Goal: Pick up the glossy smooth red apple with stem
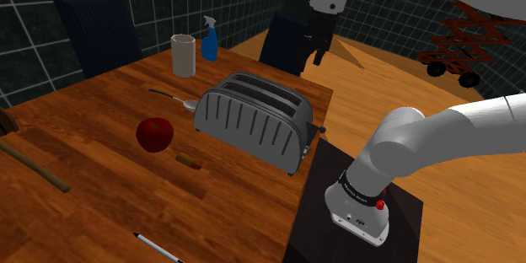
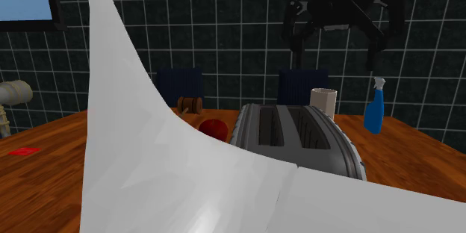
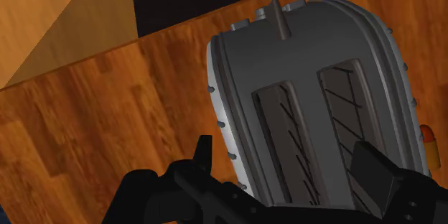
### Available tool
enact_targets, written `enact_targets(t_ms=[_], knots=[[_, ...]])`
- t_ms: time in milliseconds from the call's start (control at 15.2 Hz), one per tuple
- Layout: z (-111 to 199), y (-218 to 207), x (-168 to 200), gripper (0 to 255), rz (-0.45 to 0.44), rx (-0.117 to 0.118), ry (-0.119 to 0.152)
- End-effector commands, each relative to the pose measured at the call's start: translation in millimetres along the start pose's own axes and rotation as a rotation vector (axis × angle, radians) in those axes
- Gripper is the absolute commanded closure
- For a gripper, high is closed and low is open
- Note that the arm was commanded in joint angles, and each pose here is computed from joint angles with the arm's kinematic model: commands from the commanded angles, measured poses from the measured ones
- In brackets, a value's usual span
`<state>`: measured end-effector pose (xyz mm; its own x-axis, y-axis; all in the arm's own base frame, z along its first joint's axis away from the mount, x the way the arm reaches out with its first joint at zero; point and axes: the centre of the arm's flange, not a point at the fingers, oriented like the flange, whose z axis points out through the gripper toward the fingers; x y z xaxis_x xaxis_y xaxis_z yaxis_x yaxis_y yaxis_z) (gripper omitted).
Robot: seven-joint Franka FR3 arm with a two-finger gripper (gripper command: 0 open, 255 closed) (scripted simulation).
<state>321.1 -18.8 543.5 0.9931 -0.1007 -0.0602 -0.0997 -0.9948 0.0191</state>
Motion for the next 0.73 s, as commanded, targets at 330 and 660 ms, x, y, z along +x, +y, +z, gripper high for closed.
enact_targets(t_ms=[330, 660], knots=[[22.0, -58.4, 14.4, 0, 0.114, 0.015, -0.007], [43.3, -115.1, 35.1, 0, 0.227, 0.029, -0.015]])
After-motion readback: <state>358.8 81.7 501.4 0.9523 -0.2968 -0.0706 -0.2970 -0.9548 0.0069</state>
